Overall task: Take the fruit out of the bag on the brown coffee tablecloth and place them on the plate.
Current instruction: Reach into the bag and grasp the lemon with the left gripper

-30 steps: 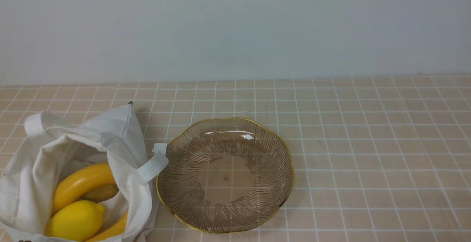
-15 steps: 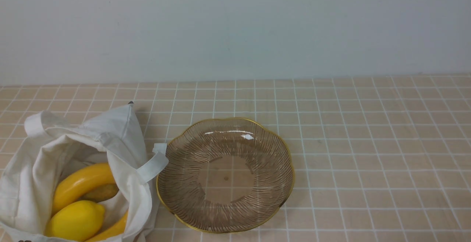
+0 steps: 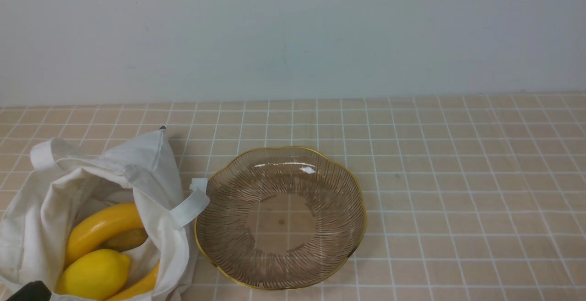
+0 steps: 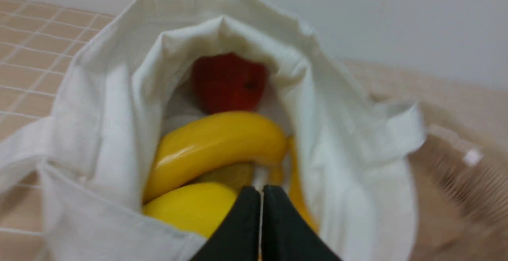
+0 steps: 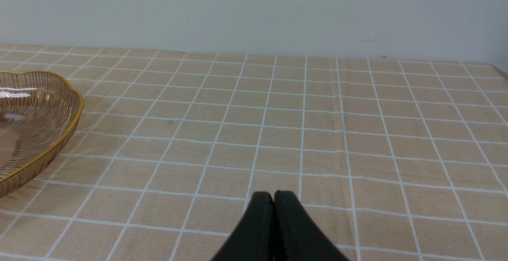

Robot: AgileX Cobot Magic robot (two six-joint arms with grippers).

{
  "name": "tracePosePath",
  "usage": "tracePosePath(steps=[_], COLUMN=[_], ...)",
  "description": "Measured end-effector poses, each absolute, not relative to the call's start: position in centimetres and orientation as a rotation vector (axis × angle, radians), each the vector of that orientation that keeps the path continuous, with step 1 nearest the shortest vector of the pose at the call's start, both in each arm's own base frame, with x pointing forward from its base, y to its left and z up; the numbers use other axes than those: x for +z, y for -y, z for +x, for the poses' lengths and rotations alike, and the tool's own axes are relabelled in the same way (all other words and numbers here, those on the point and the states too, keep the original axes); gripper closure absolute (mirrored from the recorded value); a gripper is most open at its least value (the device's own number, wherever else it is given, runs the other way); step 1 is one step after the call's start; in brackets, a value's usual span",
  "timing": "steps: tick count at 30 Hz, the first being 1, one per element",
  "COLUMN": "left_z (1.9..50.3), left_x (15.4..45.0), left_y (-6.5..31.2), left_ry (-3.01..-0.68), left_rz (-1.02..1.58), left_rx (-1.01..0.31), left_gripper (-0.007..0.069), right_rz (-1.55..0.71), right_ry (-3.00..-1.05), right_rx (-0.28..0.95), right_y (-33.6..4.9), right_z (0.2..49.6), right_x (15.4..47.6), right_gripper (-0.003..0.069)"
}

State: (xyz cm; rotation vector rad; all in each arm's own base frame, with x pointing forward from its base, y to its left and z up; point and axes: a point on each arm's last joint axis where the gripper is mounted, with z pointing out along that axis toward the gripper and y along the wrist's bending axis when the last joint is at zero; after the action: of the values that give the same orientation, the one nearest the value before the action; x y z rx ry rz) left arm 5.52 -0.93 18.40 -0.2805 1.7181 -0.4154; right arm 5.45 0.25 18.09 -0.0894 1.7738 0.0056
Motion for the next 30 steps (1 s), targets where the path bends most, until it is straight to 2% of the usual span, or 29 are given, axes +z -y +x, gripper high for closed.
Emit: tracePosePath(steps=[1, 2, 4, 6, 7, 9, 10, 12, 13, 15, 16, 19, 20, 21, 23, 25, 30], left_z=[5.5, 5.6, 5.6, 5.7, 5.6, 5.4, 5.4, 4.5, 4.5, 3.5, 3.5, 4.3, 6.2, 7.3, 8.4, 10.8, 15.1], left_x=[18.5, 18.8, 19.5, 19.9, 20.7, 22.0, 22.1, 25.3, 25.3, 29.3, 29.5, 32.1, 32.2, 31.8, 31.2, 29.3, 26.4], left_y=[0.9, 1.0, 0.8, 0.5, 0.0, -0.9, -1.0, -1.5, -1.5, -0.8, -0.8, 0.4, 1.0, 1.2, 1.4, 1.7, 2.0], left_ry=[-1.71, -1.661, -1.574, -1.511, -1.399, -1.225, -1.209, -1.055, -1.053, -1.05, -1.058, -1.294, -1.553, -1.698, -1.845, -2.178, -2.611], left_rz=[-0.293, -0.368, -0.447, -0.487, -0.54, -0.592, -0.595, -0.563, -0.567, -0.403, -0.387, -0.194, -0.114, -0.088, -0.067, -0.037, 0.024], left_rx=[-0.429, -0.512, -0.584, -0.611, -0.628, -0.613, -0.611, -0.601, -0.593, -0.513, -0.502, -0.363, -0.305, -0.286, -0.271, -0.252, -0.226], left_gripper=[0.0633, 0.0633, 0.0633, 0.0633, 0.0633, 0.0633, 0.0633, 0.0633, 0.0633, 0.0633, 0.0633, 0.0633, 0.0633, 0.0633, 0.0633, 0.0633, 0.0633], right_rz=[-0.089, -0.089, -0.089, -0.089, -0.089, -0.089, -0.089, -0.089, -0.089, -0.089, -0.089, -0.089, -0.089, -0.089, -0.089, -0.089, -0.089], right_ry=[-1.774, -1.774, -1.774, -1.774, -1.774, -1.774, -1.774, -1.774, -1.774, -1.774, -1.774, -1.774, -1.774, -1.774, -1.774, -1.774, -1.774], right_rx=[0.006, 0.006, 0.006, 0.006, 0.006, 0.006, 0.006, 0.006, 0.006, 0.006, 0.006, 0.006, 0.006, 0.006, 0.006, 0.006, 0.006], right_y=[-0.3, -0.3, -0.3, -0.3, -0.3, -0.3, -0.3, -0.3, -0.3, -0.3, -0.3, -0.3, -0.3, -0.3, -0.3, -0.3, -0.3], right_z=[5.4, 5.4, 5.4, 5.4, 5.4, 5.4, 5.4, 5.4, 5.4, 5.4, 5.4, 5.4, 5.4, 5.4, 5.4, 5.4, 5.4], right_x=[18.1, 18.1, 18.1, 18.1, 18.1, 18.1, 18.1, 18.1, 18.1, 18.1, 18.1, 18.1, 18.1, 18.1, 18.1, 18.1, 18.1], right_gripper=[0.0673, 0.0673, 0.0673, 0.0673, 0.0673, 0.0673, 0.0673, 0.0673, 0.0673, 0.0673, 0.0673, 0.0673, 0.0673, 0.0673, 0.0673, 0.0673, 0.0673])
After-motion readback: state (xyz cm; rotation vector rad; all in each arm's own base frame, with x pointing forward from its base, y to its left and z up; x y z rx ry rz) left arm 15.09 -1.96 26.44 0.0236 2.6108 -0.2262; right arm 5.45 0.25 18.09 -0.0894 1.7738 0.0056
